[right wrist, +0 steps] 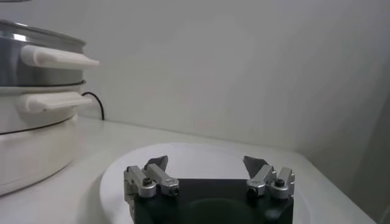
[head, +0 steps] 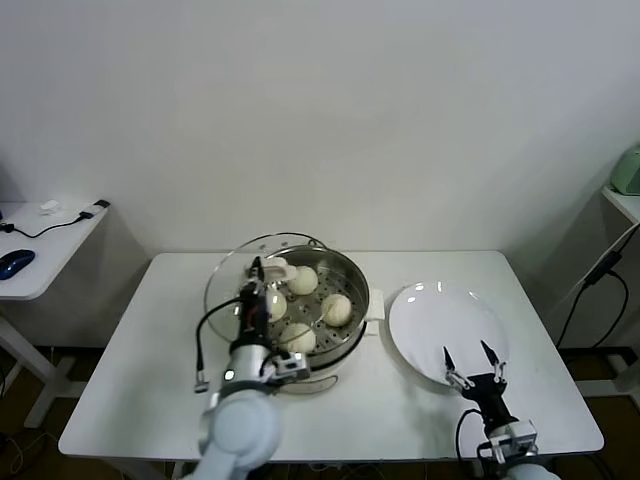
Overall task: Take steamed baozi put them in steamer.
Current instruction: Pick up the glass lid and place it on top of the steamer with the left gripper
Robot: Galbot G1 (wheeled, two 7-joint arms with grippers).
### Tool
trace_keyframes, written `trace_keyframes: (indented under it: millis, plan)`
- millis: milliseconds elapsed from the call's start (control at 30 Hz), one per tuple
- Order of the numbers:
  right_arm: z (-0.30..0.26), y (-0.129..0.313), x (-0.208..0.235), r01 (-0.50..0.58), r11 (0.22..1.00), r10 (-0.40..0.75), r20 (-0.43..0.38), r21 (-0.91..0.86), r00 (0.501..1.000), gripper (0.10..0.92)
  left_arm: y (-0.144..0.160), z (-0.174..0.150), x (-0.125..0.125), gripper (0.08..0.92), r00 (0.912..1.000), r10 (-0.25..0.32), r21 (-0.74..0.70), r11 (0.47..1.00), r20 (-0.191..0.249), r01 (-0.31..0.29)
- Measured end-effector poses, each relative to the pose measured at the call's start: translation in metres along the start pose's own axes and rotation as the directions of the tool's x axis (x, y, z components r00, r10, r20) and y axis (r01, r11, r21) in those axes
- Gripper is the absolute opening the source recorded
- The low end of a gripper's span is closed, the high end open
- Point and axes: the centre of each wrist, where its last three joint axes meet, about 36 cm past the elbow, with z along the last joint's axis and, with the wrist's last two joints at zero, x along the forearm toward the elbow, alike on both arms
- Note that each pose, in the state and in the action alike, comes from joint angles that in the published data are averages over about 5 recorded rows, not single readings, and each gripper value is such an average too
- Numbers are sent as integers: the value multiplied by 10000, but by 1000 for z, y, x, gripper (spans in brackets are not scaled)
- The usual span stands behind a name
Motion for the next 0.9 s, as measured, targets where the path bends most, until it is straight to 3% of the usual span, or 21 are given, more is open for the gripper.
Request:
trace_keyframes:
  millis: [333,900]
  plan:
    - [10,2,8,-247,9997,248,136,-68,9996,823,-21,-55,1,129,9998,214,-108,9997,44,-213]
    - [12,9,8,-511,9987,513,522,-51,9973,823,-52,-62,-7,129,9995,264,-964,9949,-194,-282]
